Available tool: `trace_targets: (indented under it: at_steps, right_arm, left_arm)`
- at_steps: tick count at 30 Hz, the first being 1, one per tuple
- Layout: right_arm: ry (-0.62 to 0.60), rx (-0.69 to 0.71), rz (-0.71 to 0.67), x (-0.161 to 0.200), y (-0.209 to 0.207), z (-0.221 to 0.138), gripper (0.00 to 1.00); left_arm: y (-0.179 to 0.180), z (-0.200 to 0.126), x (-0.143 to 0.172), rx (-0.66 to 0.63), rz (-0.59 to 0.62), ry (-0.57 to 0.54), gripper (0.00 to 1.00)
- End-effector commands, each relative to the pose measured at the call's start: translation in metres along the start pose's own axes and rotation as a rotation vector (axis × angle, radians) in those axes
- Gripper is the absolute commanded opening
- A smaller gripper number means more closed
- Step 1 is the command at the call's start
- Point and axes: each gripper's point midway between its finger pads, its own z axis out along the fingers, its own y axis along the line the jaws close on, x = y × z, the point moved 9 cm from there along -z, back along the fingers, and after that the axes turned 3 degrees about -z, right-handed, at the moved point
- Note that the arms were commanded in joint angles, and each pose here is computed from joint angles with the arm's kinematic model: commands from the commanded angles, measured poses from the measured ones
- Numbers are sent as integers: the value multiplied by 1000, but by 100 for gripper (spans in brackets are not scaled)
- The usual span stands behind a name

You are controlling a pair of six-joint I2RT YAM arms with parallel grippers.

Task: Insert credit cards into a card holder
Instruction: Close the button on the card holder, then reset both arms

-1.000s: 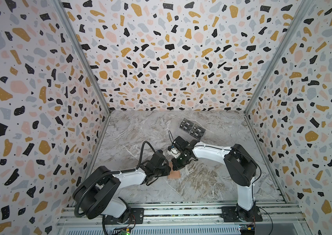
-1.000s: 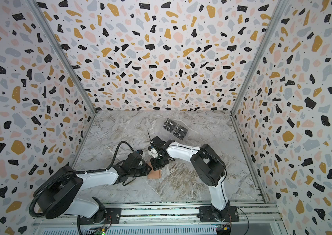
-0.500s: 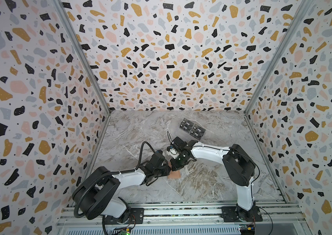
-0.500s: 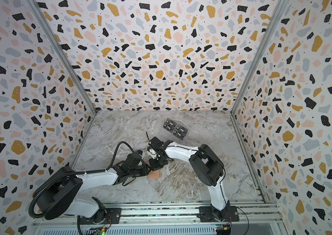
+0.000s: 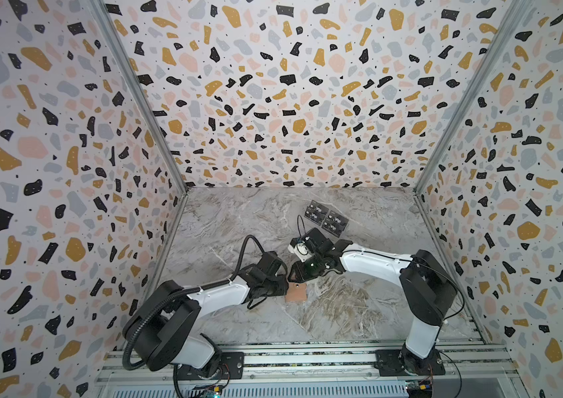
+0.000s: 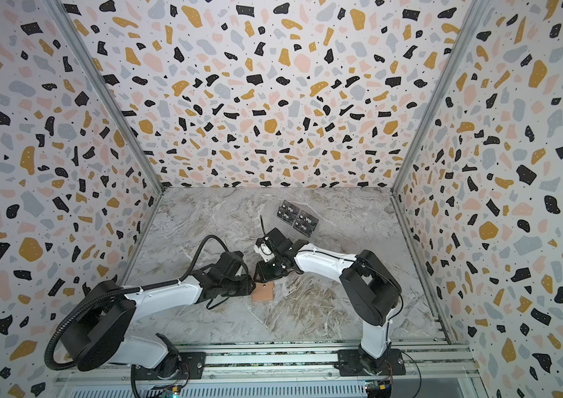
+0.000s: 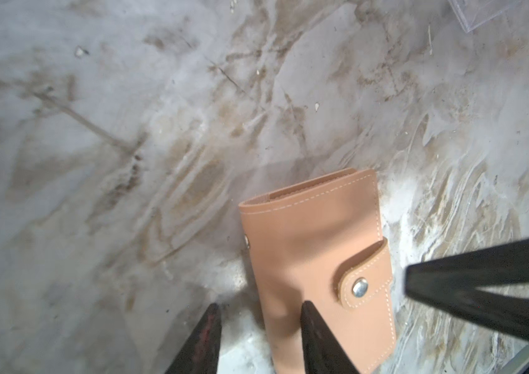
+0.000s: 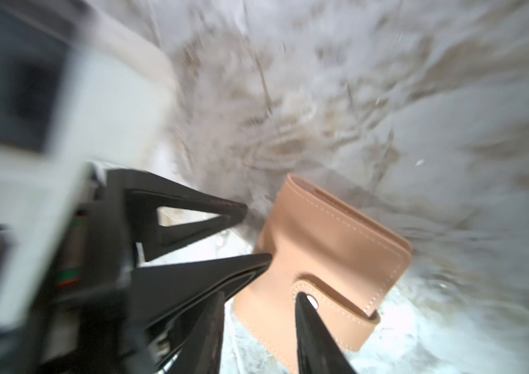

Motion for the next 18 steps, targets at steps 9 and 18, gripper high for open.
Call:
trace_targets:
  at_steps: [9,18]
  right_arm:
    - [-424,329,-144,-45,-15,-127,85]
    - [-1026,724,-338,3,-65,-236,99]
  left_arm:
    - [8,-124,-96,-209,-31,-583,100]
    - [57,-190,-107,-455,42,-1063,100]
